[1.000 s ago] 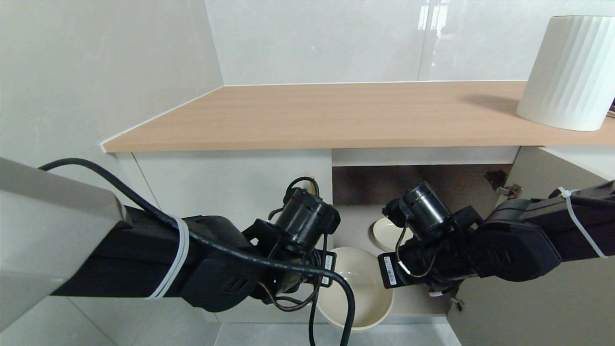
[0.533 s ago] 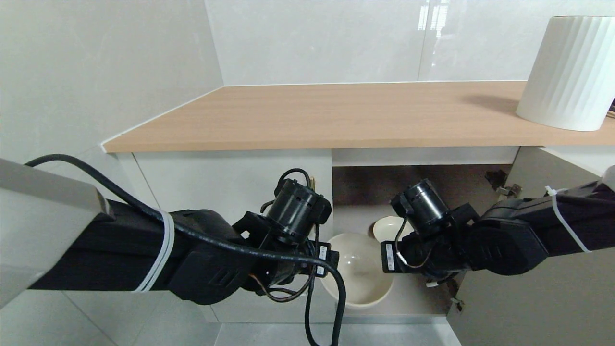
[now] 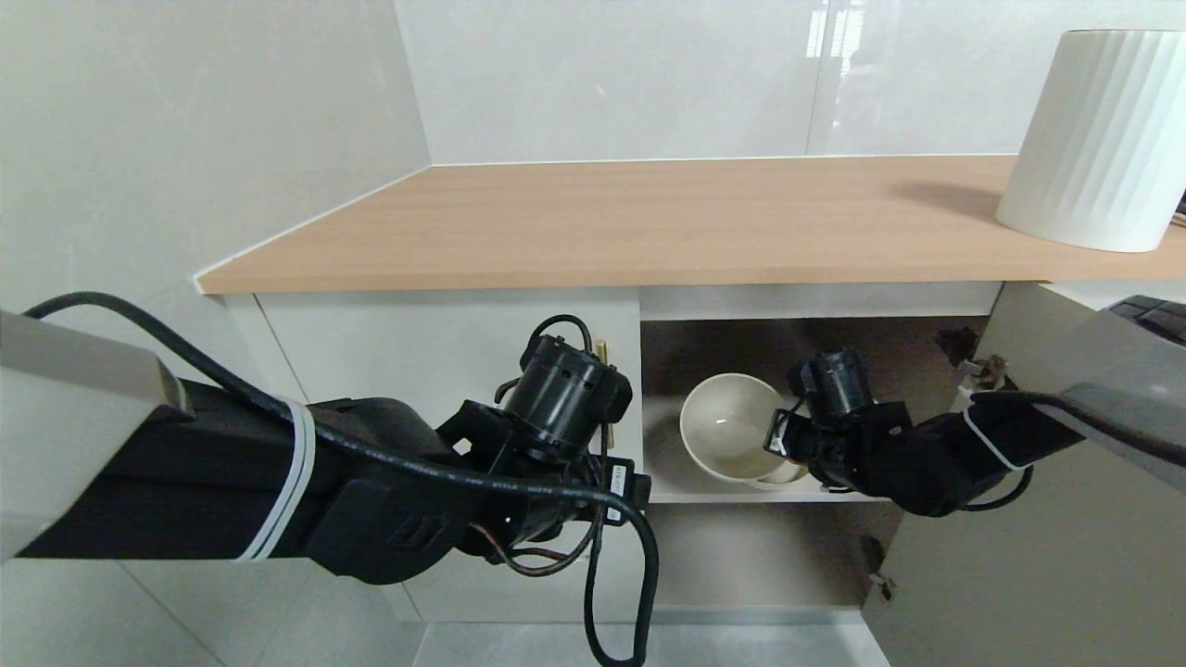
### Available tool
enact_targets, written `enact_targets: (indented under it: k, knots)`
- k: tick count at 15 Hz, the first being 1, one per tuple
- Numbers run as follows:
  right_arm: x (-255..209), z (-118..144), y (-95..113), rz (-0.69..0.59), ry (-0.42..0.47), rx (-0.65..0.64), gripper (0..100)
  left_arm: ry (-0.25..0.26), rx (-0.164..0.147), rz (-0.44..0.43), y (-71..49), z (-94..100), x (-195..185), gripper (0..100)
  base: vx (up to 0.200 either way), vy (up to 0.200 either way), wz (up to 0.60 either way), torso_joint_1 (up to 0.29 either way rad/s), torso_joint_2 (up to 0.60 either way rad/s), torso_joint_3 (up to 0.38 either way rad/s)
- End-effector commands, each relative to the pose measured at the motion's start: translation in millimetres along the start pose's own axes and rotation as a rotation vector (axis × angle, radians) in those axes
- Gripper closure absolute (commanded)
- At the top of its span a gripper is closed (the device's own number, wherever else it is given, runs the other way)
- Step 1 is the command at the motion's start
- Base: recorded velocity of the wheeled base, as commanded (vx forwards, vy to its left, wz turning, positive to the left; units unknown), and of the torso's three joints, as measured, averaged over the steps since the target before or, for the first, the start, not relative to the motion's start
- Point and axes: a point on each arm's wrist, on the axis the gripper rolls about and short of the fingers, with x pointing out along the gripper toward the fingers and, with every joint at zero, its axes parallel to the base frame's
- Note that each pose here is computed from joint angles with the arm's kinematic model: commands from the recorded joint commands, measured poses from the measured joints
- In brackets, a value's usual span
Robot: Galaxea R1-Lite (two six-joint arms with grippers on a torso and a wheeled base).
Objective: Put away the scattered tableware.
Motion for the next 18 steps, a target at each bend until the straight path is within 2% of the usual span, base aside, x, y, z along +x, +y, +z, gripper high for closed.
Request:
enact_targets:
  k: [1, 5, 16, 18]
  knots:
    - [14.7, -2.7, -8.8, -0.025, -0.009, 0.010, 100, -0.004, -0.002, 0.000, 0.1, 0.6, -1.1, 0, 0.000, 0.000, 0.00, 0.000, 0.00, 0.000]
    - [26.9, 2.3, -16.5, -0.063, -0.055, 0.031, 100, -0.002, -0.003, -0.001, 0.0, 0.3, -0.6, 0, 0.000, 0.000, 0.00, 0.000, 0.00, 0.000]
    - [50.4, 6.0, -36.1, -0.121, -0.053, 0.048, 100, -0.003, -0.005, 0.002, 1.2, 0.6, -0.7, 0, 0.000, 0.000, 0.00, 0.000, 0.00, 0.000]
    - [52.4, 3.4, -37.0, -0.126, -0.046, 0.045, 100, 0.002, -0.024, 0.004, 1.3, 0.1, 1.4, 0, 0.000, 0.000, 0.00, 0.000, 0.00, 0.000]
